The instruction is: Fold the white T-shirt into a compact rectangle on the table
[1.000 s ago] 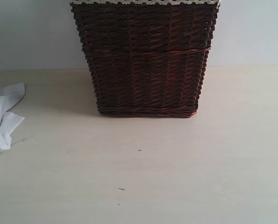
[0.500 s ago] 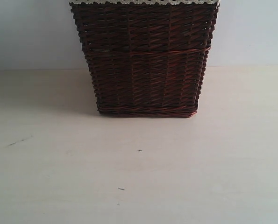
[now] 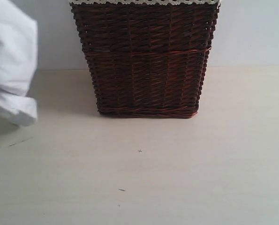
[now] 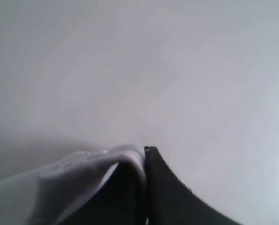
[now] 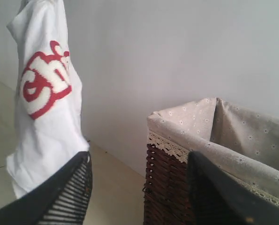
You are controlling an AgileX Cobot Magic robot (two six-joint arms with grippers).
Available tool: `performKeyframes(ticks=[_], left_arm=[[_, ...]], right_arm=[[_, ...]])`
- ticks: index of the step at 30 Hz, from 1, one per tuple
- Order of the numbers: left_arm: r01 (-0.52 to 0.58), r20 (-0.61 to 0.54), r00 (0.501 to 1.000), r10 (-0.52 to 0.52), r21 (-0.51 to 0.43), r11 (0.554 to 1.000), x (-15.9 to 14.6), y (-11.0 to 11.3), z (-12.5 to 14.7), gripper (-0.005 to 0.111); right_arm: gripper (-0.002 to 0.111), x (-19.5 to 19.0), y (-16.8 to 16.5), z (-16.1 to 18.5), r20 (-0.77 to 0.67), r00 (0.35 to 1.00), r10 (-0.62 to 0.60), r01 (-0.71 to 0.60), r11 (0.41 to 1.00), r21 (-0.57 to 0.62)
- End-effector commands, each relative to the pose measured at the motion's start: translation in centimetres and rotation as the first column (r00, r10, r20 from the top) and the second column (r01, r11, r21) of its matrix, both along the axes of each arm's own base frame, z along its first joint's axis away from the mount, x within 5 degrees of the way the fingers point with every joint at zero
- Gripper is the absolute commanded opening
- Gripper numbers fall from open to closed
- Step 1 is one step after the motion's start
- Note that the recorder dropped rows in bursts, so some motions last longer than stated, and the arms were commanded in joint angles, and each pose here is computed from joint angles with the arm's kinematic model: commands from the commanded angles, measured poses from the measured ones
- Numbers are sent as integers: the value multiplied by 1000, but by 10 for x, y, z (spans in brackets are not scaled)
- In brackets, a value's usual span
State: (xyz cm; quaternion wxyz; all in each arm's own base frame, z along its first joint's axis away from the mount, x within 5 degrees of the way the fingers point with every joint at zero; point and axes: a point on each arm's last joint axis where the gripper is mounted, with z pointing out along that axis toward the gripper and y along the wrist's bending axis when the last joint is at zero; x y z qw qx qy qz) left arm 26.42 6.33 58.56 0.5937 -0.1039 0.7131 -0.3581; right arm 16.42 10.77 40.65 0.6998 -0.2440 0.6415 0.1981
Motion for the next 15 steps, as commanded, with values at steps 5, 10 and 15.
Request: performKeyframes(ticks=[5, 10, 15], left_arm=[[-275, -312, 881, 355, 271, 922, 0, 26, -41, 0], [8, -5, 1000, -8, 7, 1000, -8, -11, 12, 0], [-114, -118, 981, 152, 281, 953, 14, -2, -7, 0]], right_arm=[[58, 0, 1, -2, -9, 1000, -1, 1, 1000, 0], [58, 0, 1, -2, -9, 1000, -1, 1, 1000, 0], [58, 1, 0, -2, -11, 1000, -10, 10, 1000, 0]])
